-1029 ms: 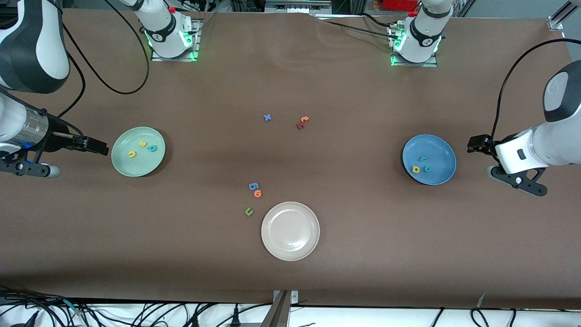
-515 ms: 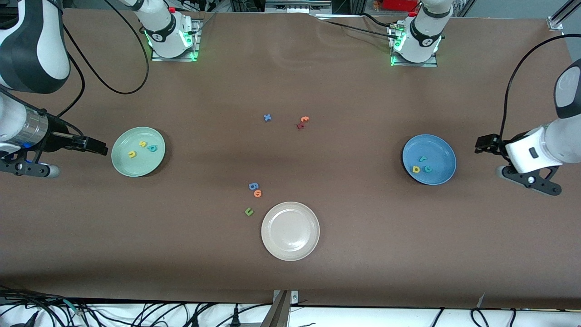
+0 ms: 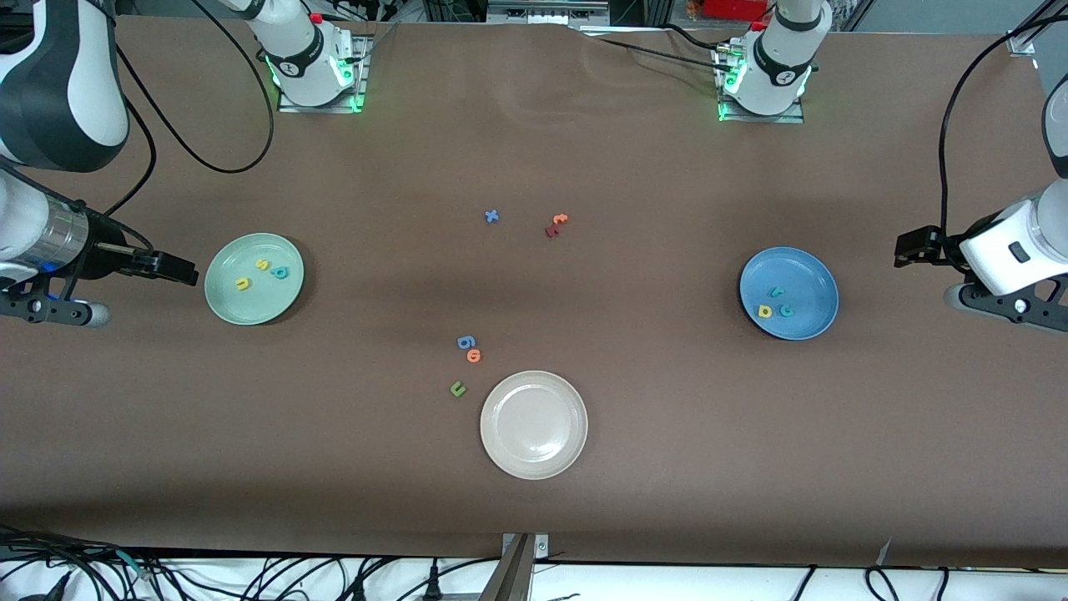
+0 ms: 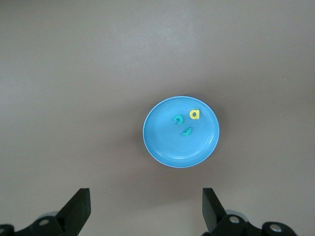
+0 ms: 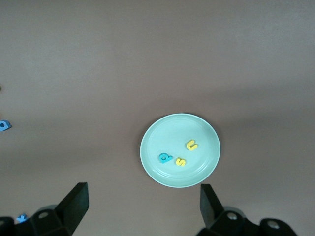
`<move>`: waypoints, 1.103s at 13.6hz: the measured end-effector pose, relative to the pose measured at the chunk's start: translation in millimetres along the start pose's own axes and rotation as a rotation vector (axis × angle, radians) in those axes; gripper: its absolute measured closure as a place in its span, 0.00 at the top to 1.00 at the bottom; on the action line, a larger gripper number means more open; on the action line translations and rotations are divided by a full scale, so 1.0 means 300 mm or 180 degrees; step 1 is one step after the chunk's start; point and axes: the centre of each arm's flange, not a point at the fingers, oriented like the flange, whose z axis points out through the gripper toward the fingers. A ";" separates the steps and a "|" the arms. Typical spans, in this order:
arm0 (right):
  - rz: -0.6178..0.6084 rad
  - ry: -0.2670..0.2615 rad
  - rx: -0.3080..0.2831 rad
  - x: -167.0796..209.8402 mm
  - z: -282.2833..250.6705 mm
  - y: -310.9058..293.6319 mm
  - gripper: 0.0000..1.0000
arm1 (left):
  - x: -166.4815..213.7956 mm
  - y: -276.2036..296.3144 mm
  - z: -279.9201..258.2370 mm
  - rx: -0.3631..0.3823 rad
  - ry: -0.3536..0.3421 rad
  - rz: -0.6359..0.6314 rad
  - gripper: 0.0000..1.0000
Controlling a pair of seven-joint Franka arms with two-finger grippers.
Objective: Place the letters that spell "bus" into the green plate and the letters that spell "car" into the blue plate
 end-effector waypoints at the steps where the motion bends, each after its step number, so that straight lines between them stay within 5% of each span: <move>1: 0.0000 0.0000 0.0000 0.000 0.000 0.000 1.00 | -0.008 0.026 0.000 0.0050 0.0008 0.0004 1.00; 10: -0.0001 0.0000 0.0000 0.000 0.000 0.000 1.00 | -0.158 0.072 -0.089 0.0112 0.0250 0.0228 1.00; 15: -0.0001 0.0000 0.0000 0.000 0.000 -0.001 1.00 | -0.153 0.105 -0.101 0.0093 0.0323 -0.0442 1.00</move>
